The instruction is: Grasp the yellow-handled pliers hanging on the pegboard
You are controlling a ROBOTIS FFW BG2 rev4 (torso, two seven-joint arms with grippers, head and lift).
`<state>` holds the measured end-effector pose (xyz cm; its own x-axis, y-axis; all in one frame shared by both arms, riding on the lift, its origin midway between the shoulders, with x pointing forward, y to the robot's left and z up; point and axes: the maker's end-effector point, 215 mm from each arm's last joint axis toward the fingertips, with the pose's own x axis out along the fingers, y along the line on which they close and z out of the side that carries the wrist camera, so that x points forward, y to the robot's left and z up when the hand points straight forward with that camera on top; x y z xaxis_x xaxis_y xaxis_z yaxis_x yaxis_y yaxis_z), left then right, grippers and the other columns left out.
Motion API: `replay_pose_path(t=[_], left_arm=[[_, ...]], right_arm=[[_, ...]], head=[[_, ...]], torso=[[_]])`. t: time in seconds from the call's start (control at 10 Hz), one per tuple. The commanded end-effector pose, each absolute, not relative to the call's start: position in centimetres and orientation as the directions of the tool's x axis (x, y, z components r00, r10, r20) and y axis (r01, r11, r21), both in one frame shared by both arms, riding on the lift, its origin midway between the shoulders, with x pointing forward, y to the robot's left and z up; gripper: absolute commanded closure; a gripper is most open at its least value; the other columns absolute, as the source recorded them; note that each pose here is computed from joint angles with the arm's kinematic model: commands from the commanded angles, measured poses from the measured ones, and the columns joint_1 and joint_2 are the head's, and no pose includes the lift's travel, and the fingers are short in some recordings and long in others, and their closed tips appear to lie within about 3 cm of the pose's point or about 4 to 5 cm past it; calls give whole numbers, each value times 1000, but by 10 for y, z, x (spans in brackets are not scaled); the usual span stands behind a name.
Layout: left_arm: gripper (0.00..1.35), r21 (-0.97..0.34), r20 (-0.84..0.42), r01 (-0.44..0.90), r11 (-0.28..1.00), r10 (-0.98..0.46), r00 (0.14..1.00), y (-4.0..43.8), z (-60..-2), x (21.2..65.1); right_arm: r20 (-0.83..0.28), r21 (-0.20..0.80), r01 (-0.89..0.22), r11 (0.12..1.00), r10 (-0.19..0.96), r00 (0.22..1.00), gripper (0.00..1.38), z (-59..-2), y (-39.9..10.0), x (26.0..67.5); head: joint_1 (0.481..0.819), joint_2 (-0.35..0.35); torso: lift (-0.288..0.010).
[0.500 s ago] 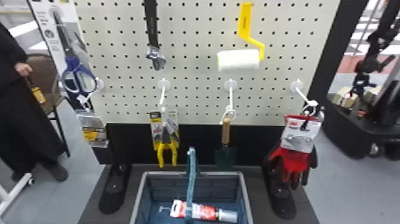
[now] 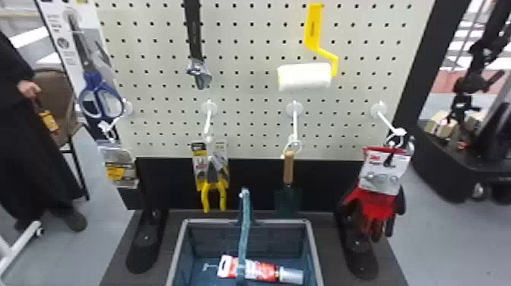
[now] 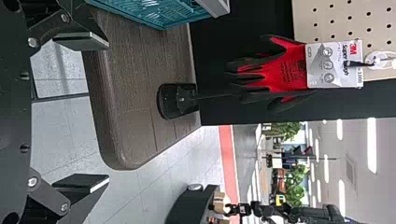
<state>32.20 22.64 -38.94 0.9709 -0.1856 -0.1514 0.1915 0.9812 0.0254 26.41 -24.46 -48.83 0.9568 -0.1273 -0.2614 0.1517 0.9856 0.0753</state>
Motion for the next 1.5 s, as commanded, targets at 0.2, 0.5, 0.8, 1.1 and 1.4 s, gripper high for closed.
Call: replay_pose_path(t=[0.2, 0.5, 0.8, 1.1, 1.4], left_arm=[[240, 69, -138, 256, 964, -245, 960, 227, -377, 346], [240, 125, -113, 288, 949, -275, 955, 240, -360, 374], [236, 114, -69, 358, 927, -352, 933, 242, -359, 424], [236, 48, -2, 462, 886, -462, 887, 220, -351, 484], [234, 15, 40, 586, 810, -587, 809, 194, -331, 536]], right_arm=[[-264, 77, 153, 985, -128, 956, 272, -489, -245, 264], [-266, 78, 154, 985, -129, 955, 272, -490, -245, 262], [-267, 82, 160, 984, -133, 955, 272, -491, -244, 263], [-269, 90, 153, 984, -124, 955, 272, -493, -238, 264], [-270, 95, 152, 984, -121, 955, 272, -494, -236, 265]], head=[[549, 0], [549, 0], [549, 0], [549, 0], [549, 0]], torso=[[-100], [-100], [-100], [-100], [-100]])
